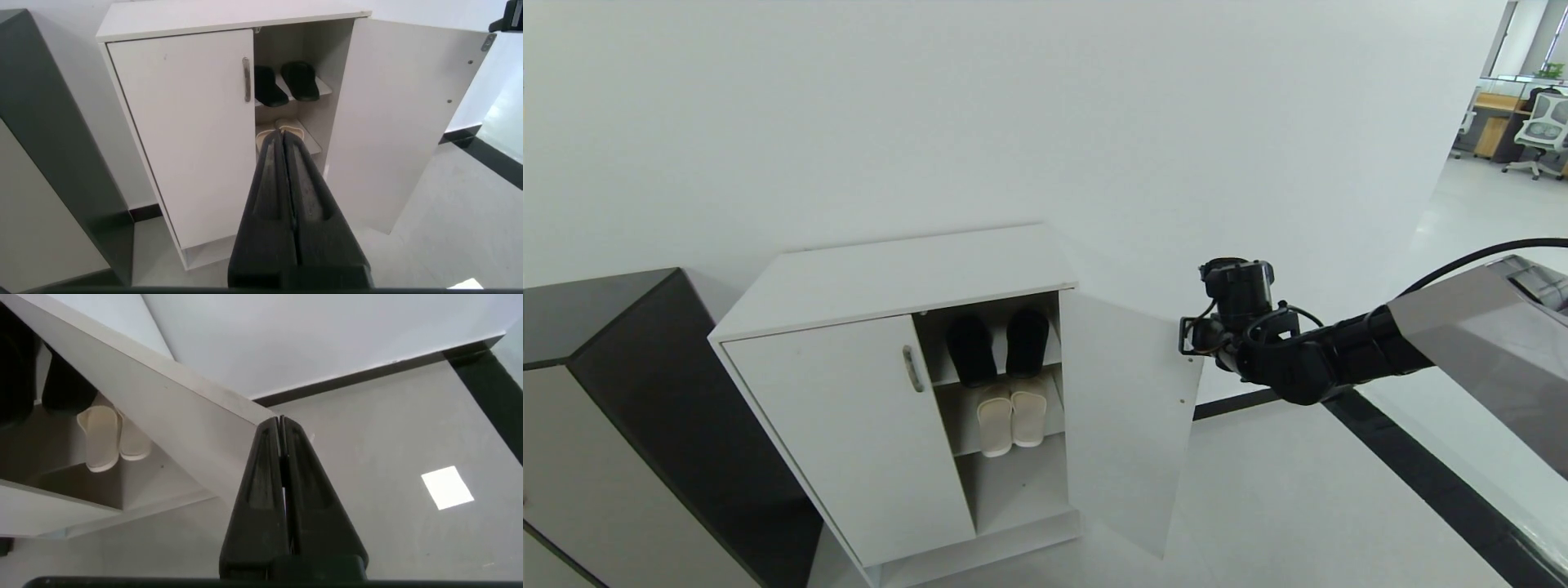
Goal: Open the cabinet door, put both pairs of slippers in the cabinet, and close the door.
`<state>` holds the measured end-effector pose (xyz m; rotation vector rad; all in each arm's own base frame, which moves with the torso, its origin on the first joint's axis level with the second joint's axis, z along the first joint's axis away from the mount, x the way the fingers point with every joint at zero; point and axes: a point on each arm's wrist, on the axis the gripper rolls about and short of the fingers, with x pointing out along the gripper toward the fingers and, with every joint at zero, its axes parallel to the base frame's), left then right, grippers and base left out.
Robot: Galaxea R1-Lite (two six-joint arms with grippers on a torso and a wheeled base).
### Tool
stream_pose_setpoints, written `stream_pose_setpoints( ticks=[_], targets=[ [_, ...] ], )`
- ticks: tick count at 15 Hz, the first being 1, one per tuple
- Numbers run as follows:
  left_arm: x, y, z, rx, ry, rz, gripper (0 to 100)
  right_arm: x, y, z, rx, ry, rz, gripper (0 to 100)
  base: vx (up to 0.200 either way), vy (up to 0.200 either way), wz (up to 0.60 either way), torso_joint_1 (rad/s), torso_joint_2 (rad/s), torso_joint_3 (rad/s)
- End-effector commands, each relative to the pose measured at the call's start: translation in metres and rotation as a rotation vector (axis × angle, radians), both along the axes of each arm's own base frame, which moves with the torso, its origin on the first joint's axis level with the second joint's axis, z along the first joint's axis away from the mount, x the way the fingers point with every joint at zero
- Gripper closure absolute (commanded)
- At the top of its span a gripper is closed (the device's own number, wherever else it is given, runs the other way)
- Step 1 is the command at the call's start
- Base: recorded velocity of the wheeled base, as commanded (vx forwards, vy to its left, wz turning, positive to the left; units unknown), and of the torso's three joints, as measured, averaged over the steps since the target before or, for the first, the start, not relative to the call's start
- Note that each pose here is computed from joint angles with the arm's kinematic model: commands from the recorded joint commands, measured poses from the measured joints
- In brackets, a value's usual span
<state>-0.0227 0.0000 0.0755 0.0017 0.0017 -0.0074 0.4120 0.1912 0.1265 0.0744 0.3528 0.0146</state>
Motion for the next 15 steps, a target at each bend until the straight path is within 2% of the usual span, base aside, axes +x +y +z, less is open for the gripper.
stream_pose_setpoints(
  ticks=[1,4,10,12,15],
  targets=[
    [0.000,0.000,0.000,0.000,0.001,0.000,100,0.000,0.000,-0.002,-0.003,0.006,0.000,100,0.000,0.000,0.00,0.000,0.00,0.000],
    [0.000,0.000,0.000,0.000,0.001,0.000,100,-0.005,0.004,-0.001,-0.010,0.008,0.005,100,0.000,0.000,0.00,0.000,0.00,0.000],
    [0.000,0.000,0.000,0.000,0.001,0.000,100,-0.076,0.048,0.021,-0.027,0.004,0.156,100,0.000,0.000,0.00,0.000,0.00,0.000],
    [0.000,0.000,0.000,0.000,0.001,0.000,100,-0.082,0.049,0.031,-0.023,-0.020,0.144,100,0.000,0.000,0.00,0.000,0.00,0.000],
    [0.000,0.000,0.000,0.000,0.001,0.000,100,-0.055,0.026,0.035,-0.007,-0.046,0.057,100,0.000,0.000,0.00,0.000,0.00,0.000]
  ],
)
